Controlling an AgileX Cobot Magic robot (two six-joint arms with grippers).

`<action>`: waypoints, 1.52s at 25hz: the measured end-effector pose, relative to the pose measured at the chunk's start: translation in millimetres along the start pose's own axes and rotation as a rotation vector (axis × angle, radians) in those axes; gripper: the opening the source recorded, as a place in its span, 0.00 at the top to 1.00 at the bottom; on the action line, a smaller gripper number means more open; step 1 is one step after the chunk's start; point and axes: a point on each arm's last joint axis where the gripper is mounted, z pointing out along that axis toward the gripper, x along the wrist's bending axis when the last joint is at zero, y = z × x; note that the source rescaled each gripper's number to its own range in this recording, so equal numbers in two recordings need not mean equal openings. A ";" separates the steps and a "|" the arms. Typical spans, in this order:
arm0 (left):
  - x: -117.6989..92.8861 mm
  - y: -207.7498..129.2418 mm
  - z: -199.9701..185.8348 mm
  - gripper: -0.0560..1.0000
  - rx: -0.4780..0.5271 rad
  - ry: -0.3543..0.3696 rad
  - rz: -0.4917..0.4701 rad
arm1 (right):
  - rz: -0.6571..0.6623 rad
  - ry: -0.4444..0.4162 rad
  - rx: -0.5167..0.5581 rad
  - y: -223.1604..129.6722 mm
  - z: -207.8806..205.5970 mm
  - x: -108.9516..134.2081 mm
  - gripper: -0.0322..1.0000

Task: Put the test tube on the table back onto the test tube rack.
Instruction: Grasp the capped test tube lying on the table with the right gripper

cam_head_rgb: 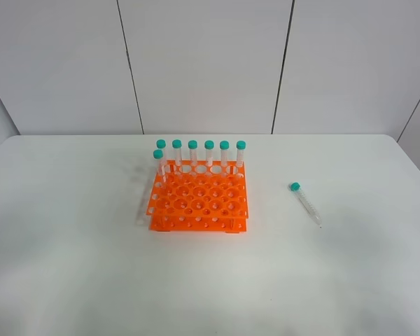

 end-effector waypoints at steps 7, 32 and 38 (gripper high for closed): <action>0.0 0.0 0.0 0.00 0.000 0.000 0.000 | 0.000 0.000 0.000 0.0 0.0 0.0 0.12; 0.0 0.0 0.0 0.00 0.000 0.000 0.000 | -0.061 0.167 0.154 108.6 70.8 22.1 0.12; 0.0 -0.2 0.2 0.00 0.001 0.000 0.000 | -0.100 0.272 0.539 158.1 137.3 35.8 0.12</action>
